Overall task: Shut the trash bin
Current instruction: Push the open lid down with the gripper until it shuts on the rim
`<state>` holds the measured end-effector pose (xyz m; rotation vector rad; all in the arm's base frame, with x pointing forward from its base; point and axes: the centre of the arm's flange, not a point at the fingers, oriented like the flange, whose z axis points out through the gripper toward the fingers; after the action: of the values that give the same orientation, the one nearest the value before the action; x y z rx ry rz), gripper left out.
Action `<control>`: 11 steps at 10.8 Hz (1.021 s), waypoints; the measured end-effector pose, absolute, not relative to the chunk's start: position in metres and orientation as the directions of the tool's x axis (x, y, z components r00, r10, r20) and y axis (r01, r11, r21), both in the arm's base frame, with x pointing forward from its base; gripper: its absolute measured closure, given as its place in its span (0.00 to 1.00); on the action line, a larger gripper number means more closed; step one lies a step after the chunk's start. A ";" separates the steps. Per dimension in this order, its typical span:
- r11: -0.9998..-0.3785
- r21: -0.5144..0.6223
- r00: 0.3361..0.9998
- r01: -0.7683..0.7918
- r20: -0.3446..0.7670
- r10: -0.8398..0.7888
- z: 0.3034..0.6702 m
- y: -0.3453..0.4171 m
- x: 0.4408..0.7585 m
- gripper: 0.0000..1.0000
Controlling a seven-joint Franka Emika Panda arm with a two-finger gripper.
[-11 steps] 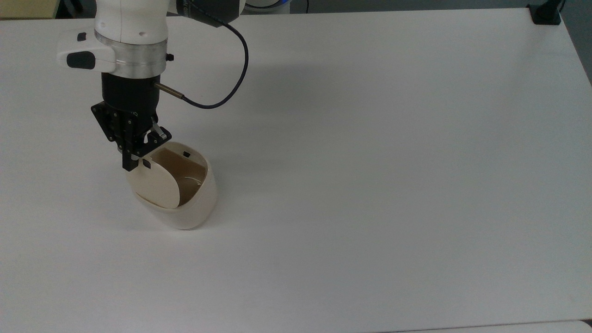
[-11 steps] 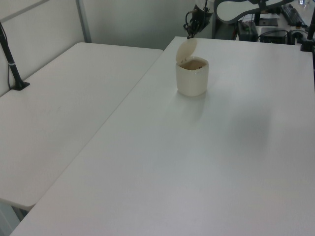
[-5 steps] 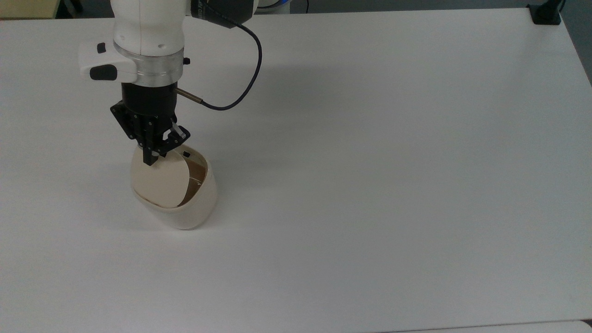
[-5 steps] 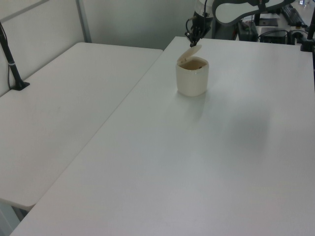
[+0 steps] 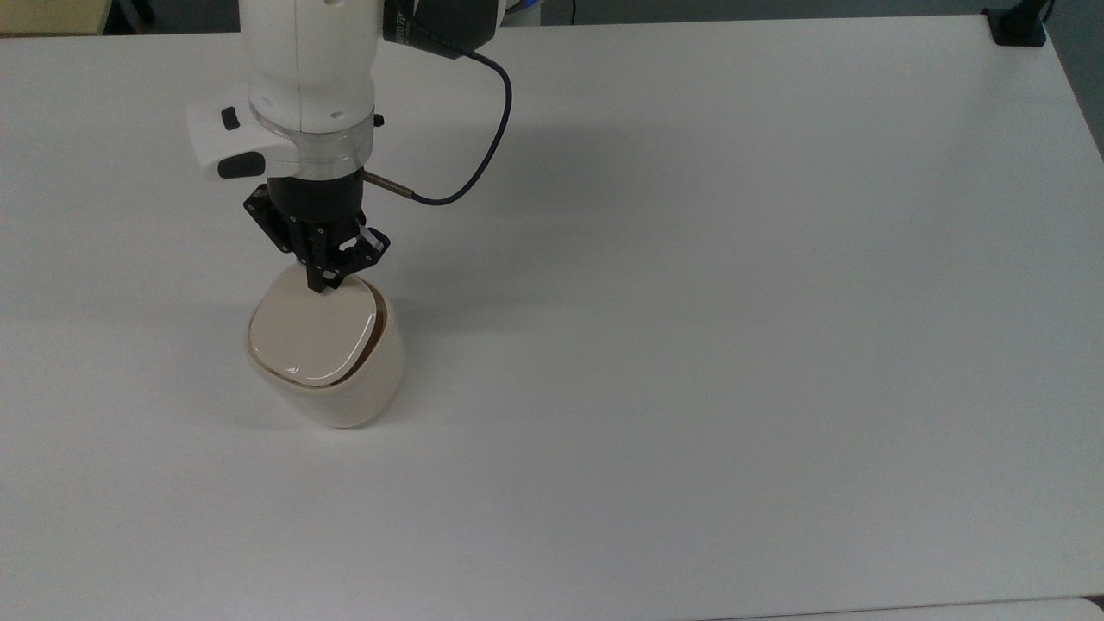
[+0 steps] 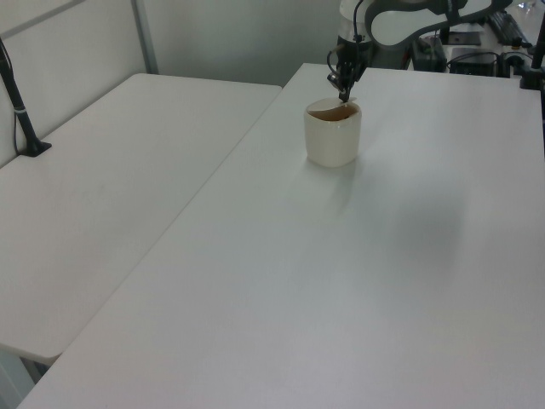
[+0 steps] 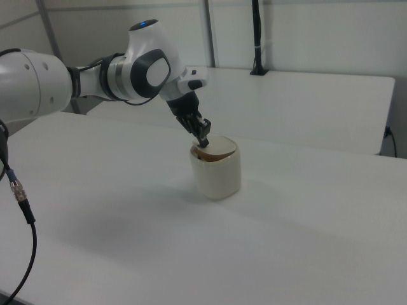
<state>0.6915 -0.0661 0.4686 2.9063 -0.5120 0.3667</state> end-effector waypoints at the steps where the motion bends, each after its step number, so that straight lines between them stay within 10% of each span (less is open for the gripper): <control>1: -0.929 0.123 0.915 -0.349 0.261 -0.309 0.465 -0.063 0.691 0.98; 11: -0.940 0.125 0.928 -0.318 0.244 -0.281 0.457 -0.043 0.694 0.97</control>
<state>0.6940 -0.0434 0.4566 2.9246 -0.4577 0.3349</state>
